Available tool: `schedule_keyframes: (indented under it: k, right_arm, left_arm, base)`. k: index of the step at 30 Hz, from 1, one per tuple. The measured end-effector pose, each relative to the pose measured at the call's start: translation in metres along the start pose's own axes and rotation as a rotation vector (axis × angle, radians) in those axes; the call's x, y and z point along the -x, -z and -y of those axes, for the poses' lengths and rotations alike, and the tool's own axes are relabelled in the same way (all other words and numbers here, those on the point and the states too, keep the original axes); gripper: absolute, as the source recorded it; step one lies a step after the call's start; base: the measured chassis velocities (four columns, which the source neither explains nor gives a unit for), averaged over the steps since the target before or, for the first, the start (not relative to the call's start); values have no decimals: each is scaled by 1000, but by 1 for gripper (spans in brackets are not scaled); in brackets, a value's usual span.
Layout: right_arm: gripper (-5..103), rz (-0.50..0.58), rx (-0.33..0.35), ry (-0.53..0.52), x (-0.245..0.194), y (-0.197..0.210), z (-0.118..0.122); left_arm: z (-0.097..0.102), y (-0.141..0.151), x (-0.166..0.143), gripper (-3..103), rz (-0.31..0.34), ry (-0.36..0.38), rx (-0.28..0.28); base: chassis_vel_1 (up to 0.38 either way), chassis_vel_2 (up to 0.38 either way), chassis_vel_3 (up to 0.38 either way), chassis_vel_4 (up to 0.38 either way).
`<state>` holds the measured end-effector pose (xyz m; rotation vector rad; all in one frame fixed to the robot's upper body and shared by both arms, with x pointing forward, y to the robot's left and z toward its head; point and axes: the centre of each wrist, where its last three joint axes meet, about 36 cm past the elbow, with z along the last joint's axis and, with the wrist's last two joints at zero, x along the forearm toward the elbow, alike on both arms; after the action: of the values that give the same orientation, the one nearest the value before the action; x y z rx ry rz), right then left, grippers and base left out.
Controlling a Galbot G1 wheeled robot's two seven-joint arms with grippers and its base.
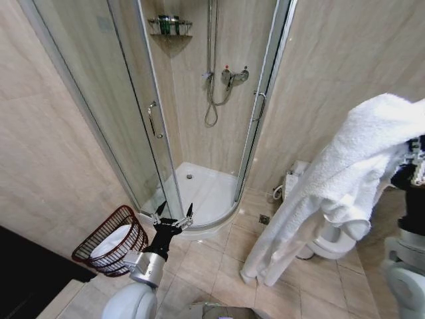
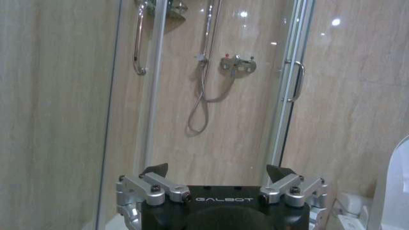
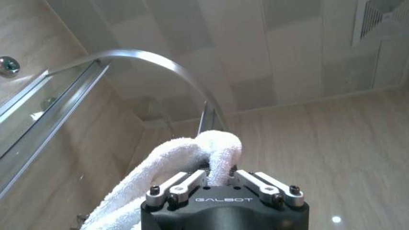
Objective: Discard the used towel into the hamper.
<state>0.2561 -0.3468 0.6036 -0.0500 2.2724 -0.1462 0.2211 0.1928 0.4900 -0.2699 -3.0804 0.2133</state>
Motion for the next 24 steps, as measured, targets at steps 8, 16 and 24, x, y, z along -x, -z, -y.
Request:
schedule_keyframes:
  k: [8,16,24]
  right_arm:
    - [7,19,9,16,3,-6,-10]
    - [7,52,27,52,18,-7,-15]
    - [7,79,32,117,31,-21,-7]
  left_arm:
    - [0,0,0,100,0,0,0]
    - [0,0,0,100,0,0,0]
    - [0,0,0,100,0,0,0]
  base:
    - [0,0,0,0]
    - [0,0,0,0]
    - [0,0,0,0]
